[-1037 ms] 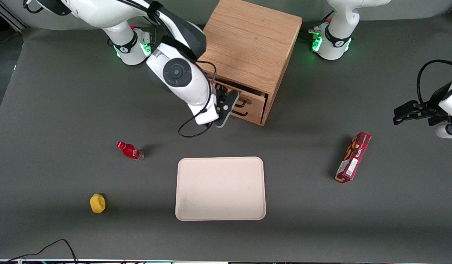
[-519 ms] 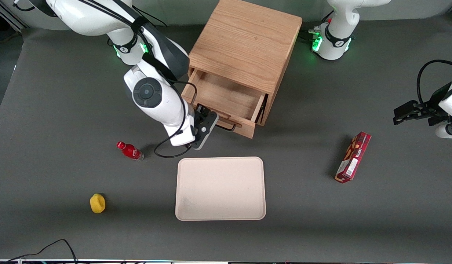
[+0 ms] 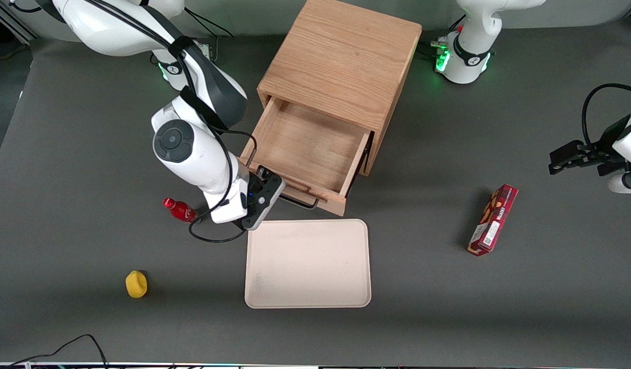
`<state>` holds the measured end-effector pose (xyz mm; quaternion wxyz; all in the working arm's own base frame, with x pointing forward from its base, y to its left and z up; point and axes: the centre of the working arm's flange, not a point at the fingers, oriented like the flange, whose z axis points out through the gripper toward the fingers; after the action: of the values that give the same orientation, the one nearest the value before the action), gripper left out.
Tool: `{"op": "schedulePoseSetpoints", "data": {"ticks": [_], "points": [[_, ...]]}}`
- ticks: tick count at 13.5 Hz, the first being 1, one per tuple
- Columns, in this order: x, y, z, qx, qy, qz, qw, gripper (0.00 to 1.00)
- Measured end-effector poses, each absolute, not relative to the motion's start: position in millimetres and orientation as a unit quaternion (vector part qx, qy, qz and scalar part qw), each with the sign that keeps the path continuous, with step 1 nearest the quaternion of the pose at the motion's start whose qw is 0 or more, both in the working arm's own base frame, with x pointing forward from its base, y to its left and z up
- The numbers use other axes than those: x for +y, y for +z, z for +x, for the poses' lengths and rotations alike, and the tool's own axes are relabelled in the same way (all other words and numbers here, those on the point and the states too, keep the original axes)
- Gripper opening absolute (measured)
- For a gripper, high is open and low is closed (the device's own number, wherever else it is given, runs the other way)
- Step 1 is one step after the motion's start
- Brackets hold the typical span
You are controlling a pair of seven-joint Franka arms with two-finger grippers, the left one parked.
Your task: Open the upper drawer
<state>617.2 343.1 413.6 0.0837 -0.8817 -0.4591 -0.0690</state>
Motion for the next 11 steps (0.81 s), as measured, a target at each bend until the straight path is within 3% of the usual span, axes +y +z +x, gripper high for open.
{"op": "schedulePoseSetpoints", "data": {"ticks": [11], "points": [[315.2,415.0,644.6,-0.463,-0.116,-0.875,0.076,1.0]]}}
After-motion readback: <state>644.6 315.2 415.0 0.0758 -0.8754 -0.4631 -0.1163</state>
